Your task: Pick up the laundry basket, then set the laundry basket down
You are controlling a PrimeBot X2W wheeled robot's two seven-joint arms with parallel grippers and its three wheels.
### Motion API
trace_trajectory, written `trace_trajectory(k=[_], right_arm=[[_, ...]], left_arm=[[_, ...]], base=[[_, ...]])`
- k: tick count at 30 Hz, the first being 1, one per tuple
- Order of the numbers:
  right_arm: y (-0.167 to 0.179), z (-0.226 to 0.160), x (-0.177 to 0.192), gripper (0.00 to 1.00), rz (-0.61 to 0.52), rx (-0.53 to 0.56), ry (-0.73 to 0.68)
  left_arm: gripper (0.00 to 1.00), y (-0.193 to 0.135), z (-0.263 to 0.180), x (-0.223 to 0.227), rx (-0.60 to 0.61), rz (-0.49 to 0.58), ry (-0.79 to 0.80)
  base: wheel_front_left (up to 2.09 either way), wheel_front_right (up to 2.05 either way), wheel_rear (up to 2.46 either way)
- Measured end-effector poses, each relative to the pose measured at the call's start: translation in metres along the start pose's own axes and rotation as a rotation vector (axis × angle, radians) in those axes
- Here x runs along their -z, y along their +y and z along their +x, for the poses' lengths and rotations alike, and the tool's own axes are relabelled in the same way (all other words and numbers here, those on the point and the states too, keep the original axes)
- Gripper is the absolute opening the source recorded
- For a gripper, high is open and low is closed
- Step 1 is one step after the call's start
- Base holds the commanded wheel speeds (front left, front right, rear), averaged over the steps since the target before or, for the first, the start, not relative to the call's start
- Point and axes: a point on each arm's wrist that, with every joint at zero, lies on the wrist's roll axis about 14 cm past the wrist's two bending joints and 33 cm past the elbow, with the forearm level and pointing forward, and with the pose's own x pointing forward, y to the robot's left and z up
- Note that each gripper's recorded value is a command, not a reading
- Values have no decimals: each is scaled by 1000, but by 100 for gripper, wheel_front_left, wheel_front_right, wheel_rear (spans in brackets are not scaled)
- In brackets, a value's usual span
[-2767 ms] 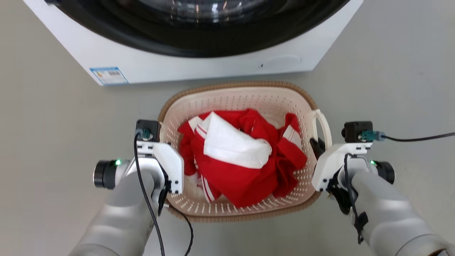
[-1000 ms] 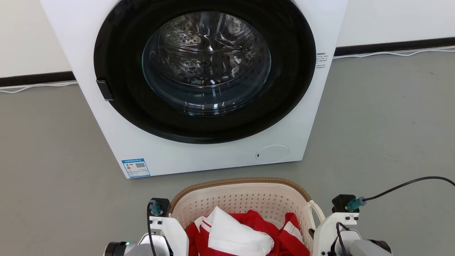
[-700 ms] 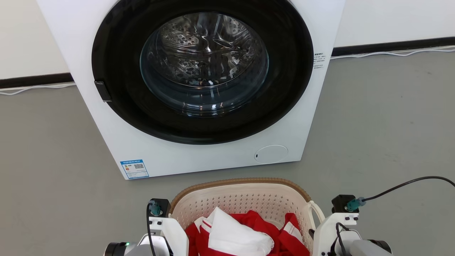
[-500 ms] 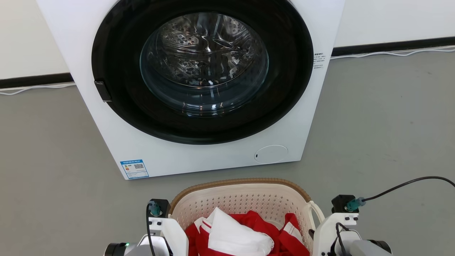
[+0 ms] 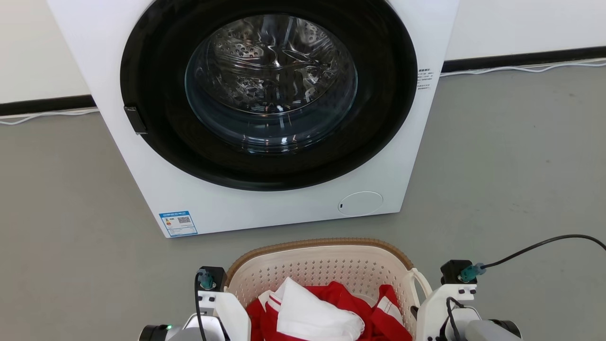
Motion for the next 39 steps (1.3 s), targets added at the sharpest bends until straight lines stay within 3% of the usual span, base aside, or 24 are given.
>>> trace_trajectory(k=[39], right_arm=[[2,9,3,0,11,-7,2]], left_arm=[[0,4,9,4,-3,-14,13]], base=[[0,0,0]])
